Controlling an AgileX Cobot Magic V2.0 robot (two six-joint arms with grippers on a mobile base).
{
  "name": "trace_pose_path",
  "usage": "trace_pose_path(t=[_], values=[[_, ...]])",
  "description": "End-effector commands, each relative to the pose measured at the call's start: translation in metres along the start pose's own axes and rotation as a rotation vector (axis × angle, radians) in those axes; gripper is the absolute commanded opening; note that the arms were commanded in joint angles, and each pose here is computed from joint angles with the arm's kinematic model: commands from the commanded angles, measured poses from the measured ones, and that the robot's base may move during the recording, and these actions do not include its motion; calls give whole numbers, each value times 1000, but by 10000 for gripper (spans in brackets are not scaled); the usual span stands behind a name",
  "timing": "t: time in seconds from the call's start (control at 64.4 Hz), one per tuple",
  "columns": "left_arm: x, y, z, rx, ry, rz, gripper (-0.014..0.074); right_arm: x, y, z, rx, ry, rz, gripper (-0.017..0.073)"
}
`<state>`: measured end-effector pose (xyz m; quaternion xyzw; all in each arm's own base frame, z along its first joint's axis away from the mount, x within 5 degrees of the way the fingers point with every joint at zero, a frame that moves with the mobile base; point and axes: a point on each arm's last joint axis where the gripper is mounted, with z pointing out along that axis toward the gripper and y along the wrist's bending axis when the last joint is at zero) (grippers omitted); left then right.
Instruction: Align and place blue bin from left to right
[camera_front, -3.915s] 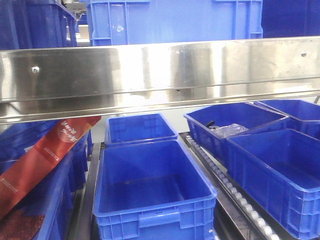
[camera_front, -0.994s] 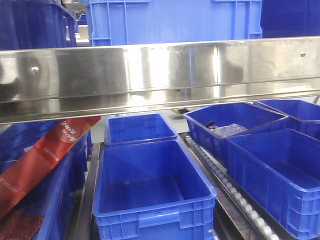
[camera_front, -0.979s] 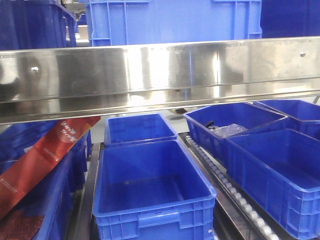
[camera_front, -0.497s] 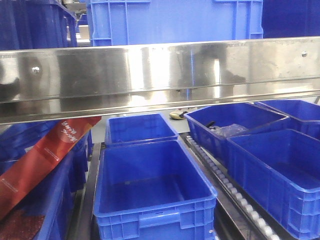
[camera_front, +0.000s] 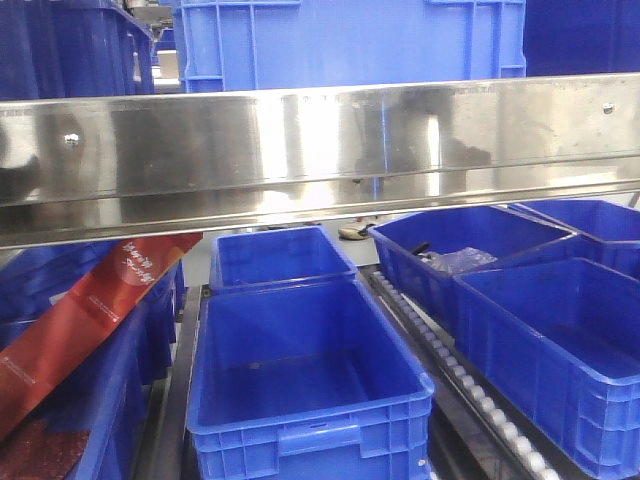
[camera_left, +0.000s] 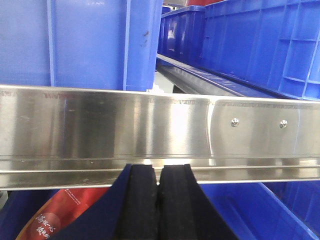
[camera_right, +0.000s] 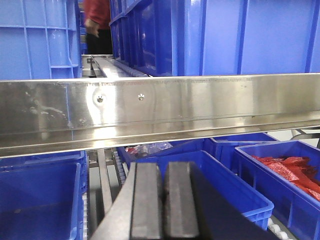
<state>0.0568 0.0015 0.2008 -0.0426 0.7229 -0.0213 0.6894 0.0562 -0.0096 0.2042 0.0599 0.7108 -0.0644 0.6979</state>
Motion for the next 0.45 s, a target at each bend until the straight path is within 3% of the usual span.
trace_pose_path(t=[0.0, 0.435], values=[[-2, 0, -1, 3, -21, -6, 4, -3, -1, -1, 10, -35, -8, -77], [-2, 0, -1, 3, -21, -6, 4, -3, -1, -1, 10, -35, -8, -77]])
